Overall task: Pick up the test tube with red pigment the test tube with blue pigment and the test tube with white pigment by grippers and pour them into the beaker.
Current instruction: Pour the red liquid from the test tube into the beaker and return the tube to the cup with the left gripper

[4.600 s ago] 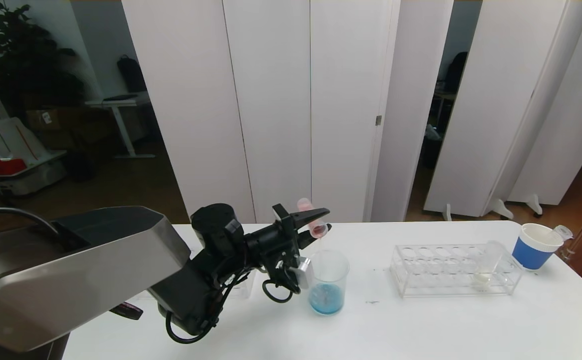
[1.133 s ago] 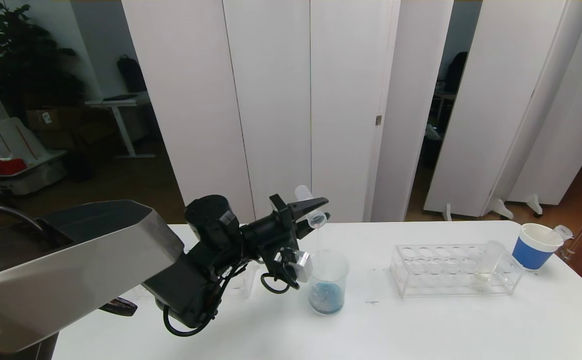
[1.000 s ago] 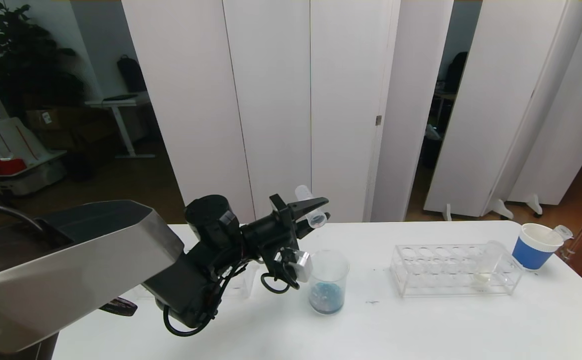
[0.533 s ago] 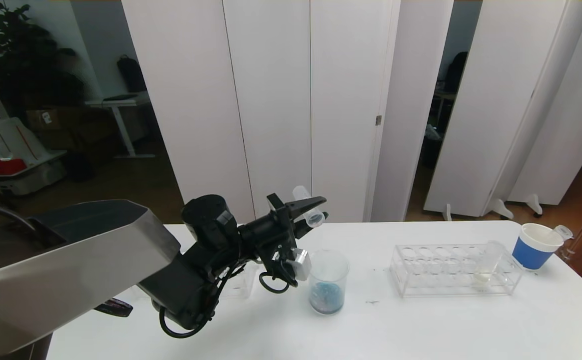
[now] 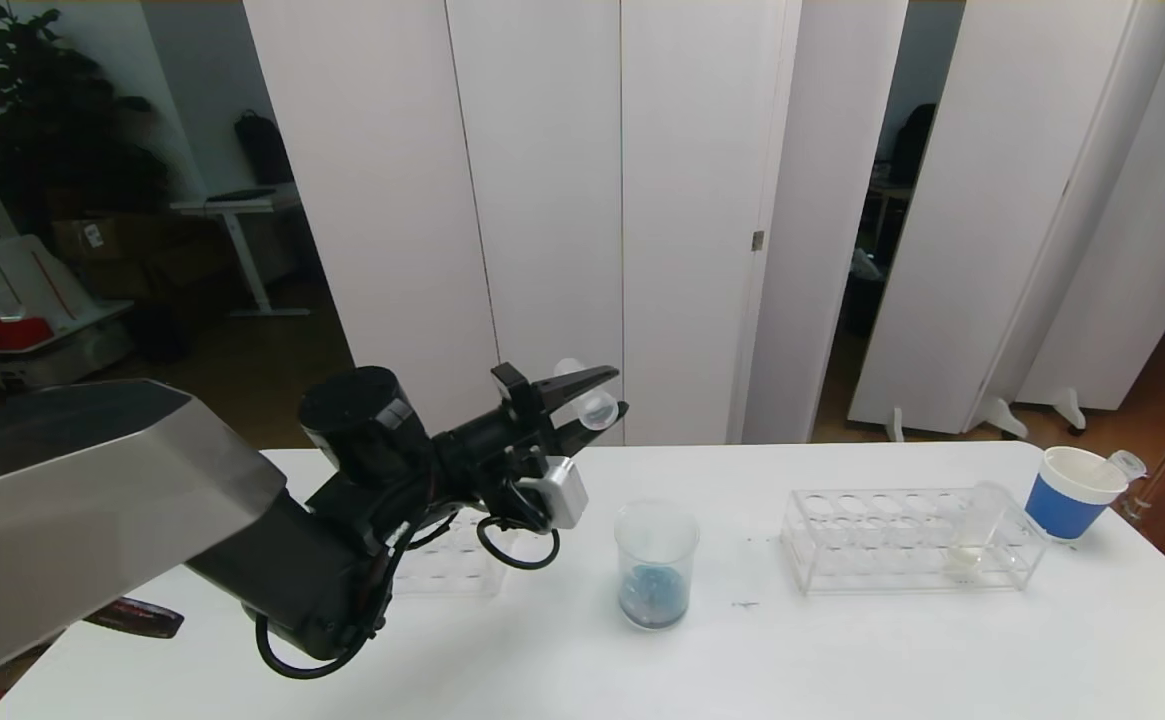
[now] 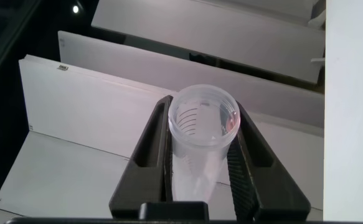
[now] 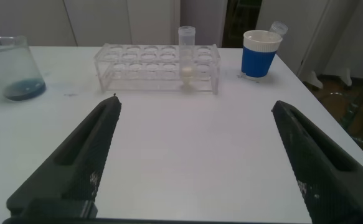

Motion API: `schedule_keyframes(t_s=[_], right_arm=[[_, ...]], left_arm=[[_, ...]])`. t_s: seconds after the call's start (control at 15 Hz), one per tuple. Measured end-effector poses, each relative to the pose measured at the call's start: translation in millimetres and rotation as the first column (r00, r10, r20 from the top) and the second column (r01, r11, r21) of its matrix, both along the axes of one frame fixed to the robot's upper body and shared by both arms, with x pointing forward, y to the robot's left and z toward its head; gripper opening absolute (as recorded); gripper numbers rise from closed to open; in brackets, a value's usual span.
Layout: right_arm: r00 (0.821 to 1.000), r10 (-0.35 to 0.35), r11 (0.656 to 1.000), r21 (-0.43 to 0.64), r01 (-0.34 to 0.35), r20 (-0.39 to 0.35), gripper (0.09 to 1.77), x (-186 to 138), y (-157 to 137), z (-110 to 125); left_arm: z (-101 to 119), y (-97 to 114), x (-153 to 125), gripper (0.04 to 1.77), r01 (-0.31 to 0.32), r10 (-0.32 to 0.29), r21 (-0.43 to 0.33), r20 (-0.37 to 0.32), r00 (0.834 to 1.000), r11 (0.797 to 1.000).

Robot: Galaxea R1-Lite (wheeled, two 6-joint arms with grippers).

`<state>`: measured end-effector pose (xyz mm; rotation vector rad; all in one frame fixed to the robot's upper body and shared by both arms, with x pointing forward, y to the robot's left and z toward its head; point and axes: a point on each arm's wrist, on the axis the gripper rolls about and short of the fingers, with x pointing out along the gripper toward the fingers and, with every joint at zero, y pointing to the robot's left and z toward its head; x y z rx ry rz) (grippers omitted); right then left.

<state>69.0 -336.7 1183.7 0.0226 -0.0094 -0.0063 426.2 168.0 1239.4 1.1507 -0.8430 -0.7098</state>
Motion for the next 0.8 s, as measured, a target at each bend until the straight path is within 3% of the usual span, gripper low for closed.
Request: schedule_keyframes(t_s=[0.2,0.4,0.53,0.67,0.8], right_arm=[[1.000,0.000,1.000,0.001,0.000,0.000,1.74,0.0,0.0,0.0],[1.000,0.000,1.000,0.000,0.000,0.000,1.74,0.0,0.0,0.0],[1.000,0.000,1.000,0.000,0.000,0.000,1.74,0.0,0.0,0.0],[1.000,0.000,1.000,0.000,0.000,0.000,1.74,0.0,0.0,0.0],[1.000,0.000,1.000,0.000,0.000,0.000,1.74,0.0,0.0,0.0]], left_arm=[[10.6,4.6,-9.9,0.58,-0.029,0.029,0.016,-0.057,0.998,0.999],[15.4,9.2,-20.5,0.58,-0.031,0.042,0.069,-0.164,0.986,0.997],[19.0,8.6,-25.6,0.58,-0.029,0.045,0.086,-0.195,0.980,0.996],[18.3,8.5,-27.7,0.58,-0.021,0.050,0.118,-0.256,0.965,0.993],[20.1,10.4,-31.8,0.58,-0.008,0.062,0.158,-0.335,0.940,0.987]])
